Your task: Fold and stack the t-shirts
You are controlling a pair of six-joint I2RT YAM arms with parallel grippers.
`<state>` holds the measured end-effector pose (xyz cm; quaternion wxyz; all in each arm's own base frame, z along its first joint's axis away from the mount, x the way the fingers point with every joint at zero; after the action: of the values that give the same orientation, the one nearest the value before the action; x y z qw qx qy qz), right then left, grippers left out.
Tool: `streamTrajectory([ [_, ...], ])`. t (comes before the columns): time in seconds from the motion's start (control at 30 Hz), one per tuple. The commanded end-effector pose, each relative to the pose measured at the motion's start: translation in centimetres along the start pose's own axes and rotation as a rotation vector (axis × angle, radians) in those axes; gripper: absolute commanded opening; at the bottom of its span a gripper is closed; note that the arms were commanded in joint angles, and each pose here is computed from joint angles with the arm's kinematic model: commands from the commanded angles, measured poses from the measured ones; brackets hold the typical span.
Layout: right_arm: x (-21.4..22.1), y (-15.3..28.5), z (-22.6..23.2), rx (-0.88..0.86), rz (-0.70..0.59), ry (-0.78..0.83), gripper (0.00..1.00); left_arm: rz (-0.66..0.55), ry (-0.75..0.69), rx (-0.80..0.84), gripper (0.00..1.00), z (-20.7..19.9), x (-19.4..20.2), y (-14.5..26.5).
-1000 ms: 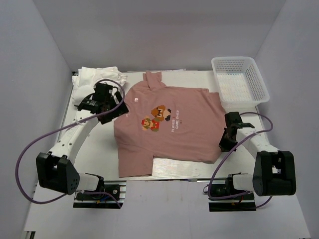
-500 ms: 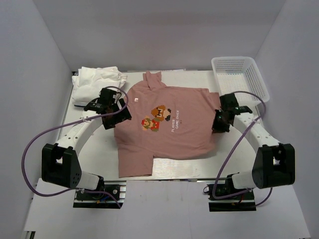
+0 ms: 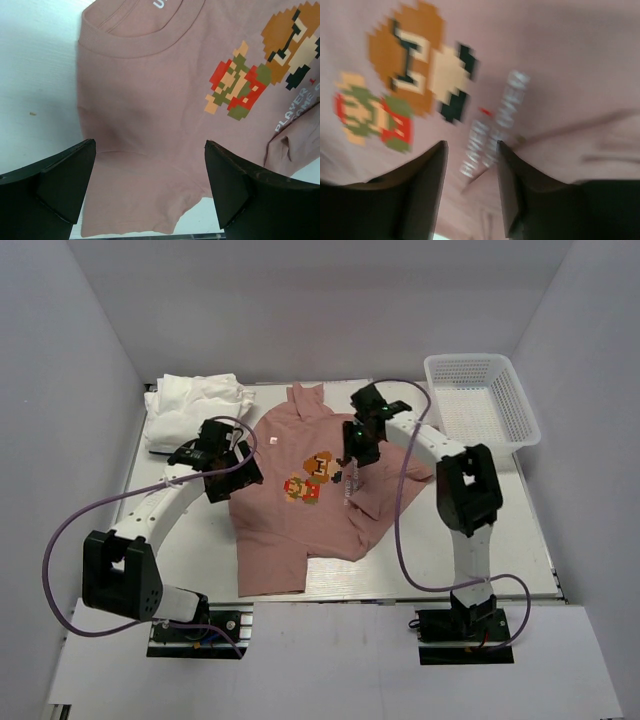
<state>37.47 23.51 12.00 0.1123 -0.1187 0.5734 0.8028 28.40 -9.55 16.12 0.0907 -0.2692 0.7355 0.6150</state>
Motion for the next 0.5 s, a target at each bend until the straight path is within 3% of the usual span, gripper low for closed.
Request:
streamTrajectory([
  [0.0, -1.0, 0.6, 1.9, -0.008, -0.009, 0.032, 0.65, -0.017, -0.004, 0.018, 1.0, 0.2, 0.3, 1.1],
  [0.17, -0.4, 2.4, 0.6, 0.006, -0.064, 0.003, 0.7, -0.004, -0.014, 0.026, 1.0, 0.2, 0.6, 0.1],
  [0.3, 1.4, 5.1, -0.8, -0.011, -0.102, -0.024, 0.83, 0.032, -0.032, 0.052, 1.0, -0.2, 0.8, -1.1],
  [0.33, 3.2, 4.8, -2.0, -0.011, -0.072, -0.04, 0.9, 0.037, -0.033, 0.049, 1.0, -0.3, 0.8, -1.6],
  [0.47, 6.0, 4.7, -3.5, -0.042, -0.063, -0.062, 0.9, 0.057, -0.045, 0.103, 1.0, -0.9, 1.0, -3.0],
])
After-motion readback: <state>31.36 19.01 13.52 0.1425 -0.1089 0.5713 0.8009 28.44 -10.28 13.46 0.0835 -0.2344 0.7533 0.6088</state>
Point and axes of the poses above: each gripper's point midway between its finger pads, its own y axis back along the fingers, its own z axis along the line the jaws close on, x = y × z, the point moved 5 cm from there along y, back along the fingers, and after that the axes turned 7 degrees about -y, right-handed, at the moved point
